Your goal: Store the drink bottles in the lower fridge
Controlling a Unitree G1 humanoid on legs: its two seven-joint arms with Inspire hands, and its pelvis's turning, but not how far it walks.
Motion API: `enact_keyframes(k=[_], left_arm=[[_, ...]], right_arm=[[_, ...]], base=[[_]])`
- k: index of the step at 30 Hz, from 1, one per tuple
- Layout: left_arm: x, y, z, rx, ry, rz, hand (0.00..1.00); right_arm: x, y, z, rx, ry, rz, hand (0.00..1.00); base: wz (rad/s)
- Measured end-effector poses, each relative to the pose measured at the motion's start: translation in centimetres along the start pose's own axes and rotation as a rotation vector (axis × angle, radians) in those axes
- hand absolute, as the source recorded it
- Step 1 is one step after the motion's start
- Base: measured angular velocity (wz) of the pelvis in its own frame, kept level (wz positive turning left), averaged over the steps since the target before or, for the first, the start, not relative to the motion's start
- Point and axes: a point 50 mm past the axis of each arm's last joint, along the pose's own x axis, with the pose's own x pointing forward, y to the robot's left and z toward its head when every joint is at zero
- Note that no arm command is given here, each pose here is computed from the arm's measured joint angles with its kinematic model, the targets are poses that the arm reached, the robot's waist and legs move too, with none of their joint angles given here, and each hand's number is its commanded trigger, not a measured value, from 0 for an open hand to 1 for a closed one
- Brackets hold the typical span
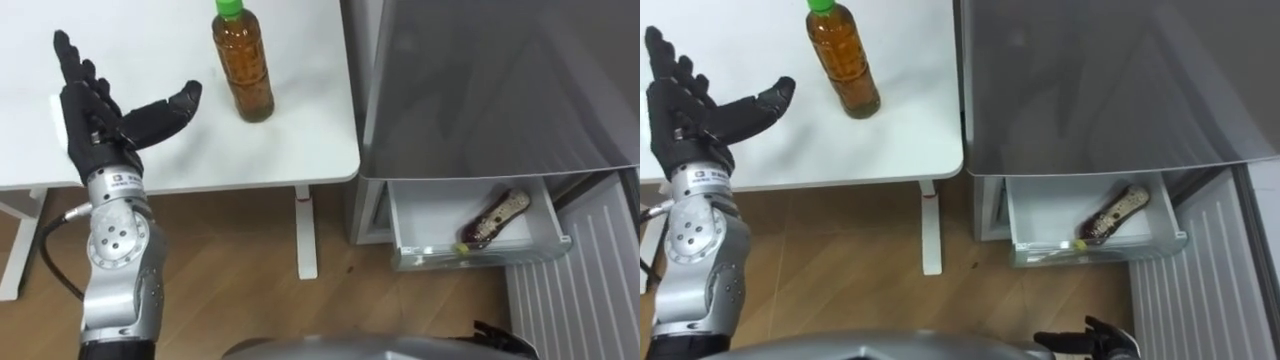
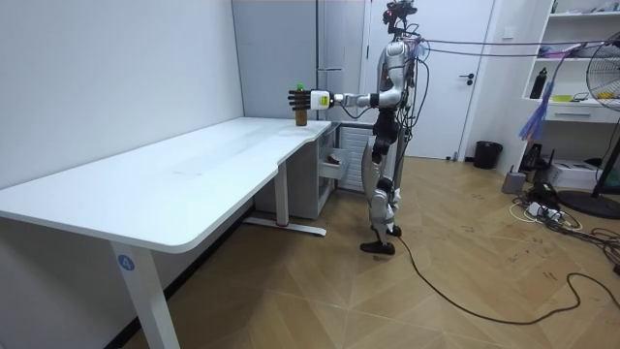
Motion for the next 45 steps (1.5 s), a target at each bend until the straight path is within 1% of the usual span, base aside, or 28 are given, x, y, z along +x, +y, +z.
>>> enact_keyframes(k=[3,8,25,34,45], left_arm=[[0.3,-0.4,0.2,-0.004,-0.009,-0.034,0.0],[0.3,-0.7,0.0,0.003,0.019,-0.083,0.0],[0.5,-1.0,-0.1,0.011,0.049,-0.147,0.0],[0.7,-1.0,0.1,0.021,0.039,-0.152,0.0],[1.8,-1.4,-1.0,0.002,0.094,-0.143,0.0]], right_arm=[[0.0,0.0,0.0,0.001,-0.001,0.0,0.0],[0.0,0.0,-0.1,0.003,0.001,0.005,0.0],[0.0,-0.1,0.0,0.004,0.012,0.005,0.0],[-0.1,-0.4,0.2,0.013,-0.008,-0.001,0.0],[0.0,-0.2,0.4,0.022,-0.013,-0.001,0.0]], base=[[-0.01],[0.0],[0.0],[0.0],[0.0]])
